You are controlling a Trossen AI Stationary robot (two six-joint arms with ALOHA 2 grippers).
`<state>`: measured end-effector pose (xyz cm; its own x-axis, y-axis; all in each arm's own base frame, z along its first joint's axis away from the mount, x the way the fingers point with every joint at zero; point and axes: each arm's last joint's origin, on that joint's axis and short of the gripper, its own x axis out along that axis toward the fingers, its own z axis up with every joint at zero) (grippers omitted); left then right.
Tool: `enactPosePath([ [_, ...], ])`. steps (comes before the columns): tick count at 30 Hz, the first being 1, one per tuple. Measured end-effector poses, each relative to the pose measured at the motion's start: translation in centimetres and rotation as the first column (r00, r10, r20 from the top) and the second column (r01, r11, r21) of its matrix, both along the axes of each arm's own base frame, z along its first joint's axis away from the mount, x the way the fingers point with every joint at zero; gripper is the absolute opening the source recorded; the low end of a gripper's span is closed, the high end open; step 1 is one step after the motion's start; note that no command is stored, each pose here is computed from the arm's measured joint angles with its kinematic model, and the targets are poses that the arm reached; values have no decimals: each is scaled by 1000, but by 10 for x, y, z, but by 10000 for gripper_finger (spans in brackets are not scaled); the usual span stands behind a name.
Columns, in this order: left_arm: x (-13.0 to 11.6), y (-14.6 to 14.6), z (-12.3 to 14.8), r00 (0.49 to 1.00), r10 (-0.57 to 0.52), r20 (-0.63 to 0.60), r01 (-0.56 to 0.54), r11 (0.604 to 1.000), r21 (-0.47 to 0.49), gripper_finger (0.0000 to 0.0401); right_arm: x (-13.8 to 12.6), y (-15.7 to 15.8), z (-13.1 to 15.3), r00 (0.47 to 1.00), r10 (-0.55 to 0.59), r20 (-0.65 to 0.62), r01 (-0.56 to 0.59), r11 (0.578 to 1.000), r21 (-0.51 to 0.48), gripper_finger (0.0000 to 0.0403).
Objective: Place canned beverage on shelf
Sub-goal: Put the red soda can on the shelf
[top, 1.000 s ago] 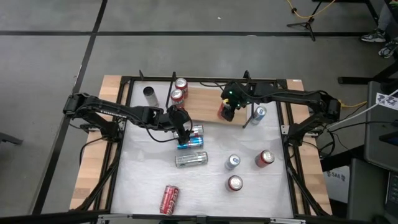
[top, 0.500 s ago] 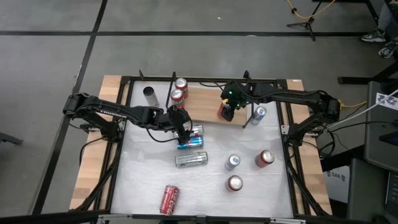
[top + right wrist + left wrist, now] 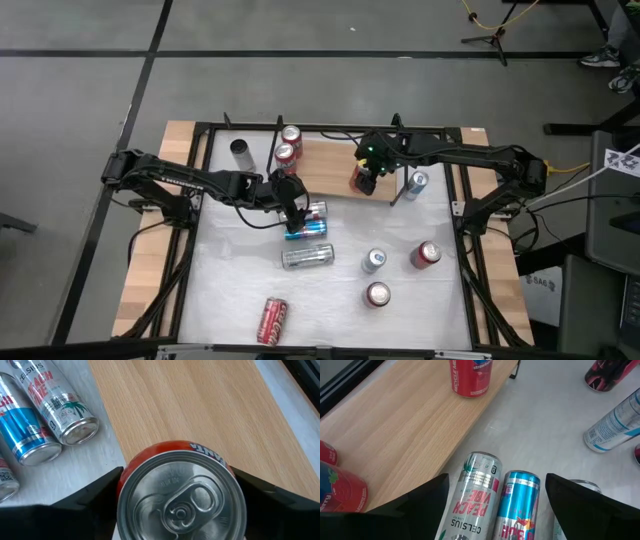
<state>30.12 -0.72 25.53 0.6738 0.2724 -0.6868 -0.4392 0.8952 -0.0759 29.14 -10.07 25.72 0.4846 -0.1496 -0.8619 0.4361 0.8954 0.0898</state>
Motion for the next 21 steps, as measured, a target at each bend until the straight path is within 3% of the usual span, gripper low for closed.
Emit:
enactPosePath([
  [8,0,0,0,1000,0,0,0,1000,0,323,4,-1,2,999,-1,48,2,1000,-15,392],
  [15,0,0,0,1000,0,0,0,1000,0,323,5,-2,7,998,-2,56,3,1000,-18,380],
  [21,0,0,0,1000,0,0,0,1000,0,323,7,-3,35,997,0,72,2,1000,-24,376],
])
